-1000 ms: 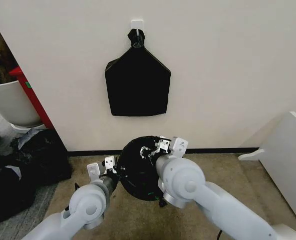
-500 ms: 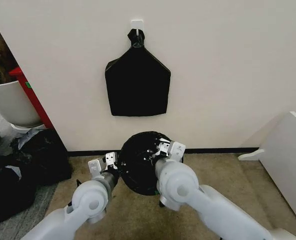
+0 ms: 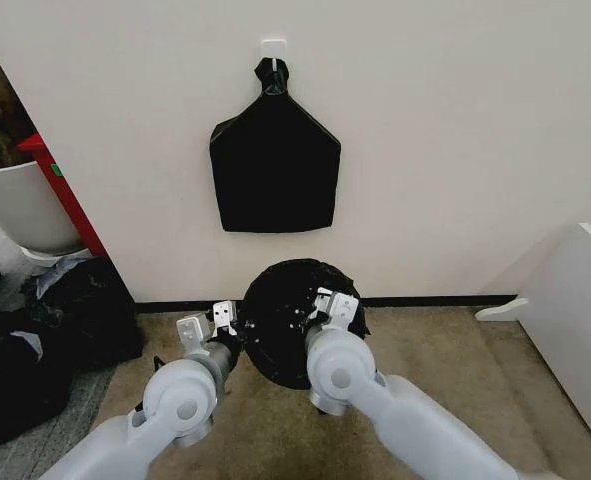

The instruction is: Place the garbage bag over the trash bin.

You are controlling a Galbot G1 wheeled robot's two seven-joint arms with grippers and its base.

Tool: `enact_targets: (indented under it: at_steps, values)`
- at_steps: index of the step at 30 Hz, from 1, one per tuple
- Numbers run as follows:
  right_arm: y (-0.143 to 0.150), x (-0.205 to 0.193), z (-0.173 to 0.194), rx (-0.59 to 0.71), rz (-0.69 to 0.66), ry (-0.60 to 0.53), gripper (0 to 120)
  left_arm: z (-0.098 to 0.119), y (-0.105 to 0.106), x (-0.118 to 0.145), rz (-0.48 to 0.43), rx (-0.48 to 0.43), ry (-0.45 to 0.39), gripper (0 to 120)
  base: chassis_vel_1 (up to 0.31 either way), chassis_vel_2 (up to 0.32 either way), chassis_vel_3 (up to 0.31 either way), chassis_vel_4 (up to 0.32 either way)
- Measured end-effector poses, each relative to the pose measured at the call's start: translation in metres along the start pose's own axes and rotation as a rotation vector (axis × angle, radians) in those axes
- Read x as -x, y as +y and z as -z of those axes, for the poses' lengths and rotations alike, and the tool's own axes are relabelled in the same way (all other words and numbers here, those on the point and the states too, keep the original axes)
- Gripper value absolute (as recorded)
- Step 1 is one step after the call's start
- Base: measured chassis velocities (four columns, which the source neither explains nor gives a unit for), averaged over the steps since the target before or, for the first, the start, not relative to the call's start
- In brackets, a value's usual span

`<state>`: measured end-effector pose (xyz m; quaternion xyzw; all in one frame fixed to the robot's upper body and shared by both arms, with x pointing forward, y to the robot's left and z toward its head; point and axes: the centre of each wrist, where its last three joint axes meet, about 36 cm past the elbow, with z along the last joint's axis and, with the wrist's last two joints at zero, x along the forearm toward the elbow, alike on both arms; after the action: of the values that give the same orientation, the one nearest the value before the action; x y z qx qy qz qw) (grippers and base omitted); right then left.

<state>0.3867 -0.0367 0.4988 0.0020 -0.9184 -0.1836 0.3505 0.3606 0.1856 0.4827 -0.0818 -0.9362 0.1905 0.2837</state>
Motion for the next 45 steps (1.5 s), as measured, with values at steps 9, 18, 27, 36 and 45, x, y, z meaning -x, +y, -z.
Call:
enact_targets:
  at_steps: [9, 18, 27, 36, 45]
  values:
    - [0.0, -0.035, 0.013, 0.002, 0.043, -0.023, 0, -0.005, 0.005, 0.008, 0.028, 0.011, -0.008, 0, 0.0, 0.0, 0.0, 0.0]
    - [0.003, 0.013, 0.0, -0.013, -0.077, -0.067, 0, -0.007, 0.004, 0.005, 0.013, 0.03, -0.025, 0, 0.0, 0.0, 0.0, 0.0]
    - [0.018, 0.042, -0.015, -0.01, -0.133, -0.042, 0, -0.007, 0.0, 0.006, -0.011, 0.029, -0.038, 0, 0.0, 0.0, 0.0, 0.0]
    - [0.027, 0.004, -0.008, 0.003, -0.035, 0.014, 0, -0.009, 0.003, 0.009, -0.002, 0.031, -0.044, 0, 0.0, 0.0, 0.0, 0.0]
    - [0.038, 0.002, 0.011, 0.014, -0.006, -0.007, 0, -0.016, 0.003, 0.005, -0.006, 0.042, -0.042, 0, 0.0, 0.0, 0.0, 0.0]
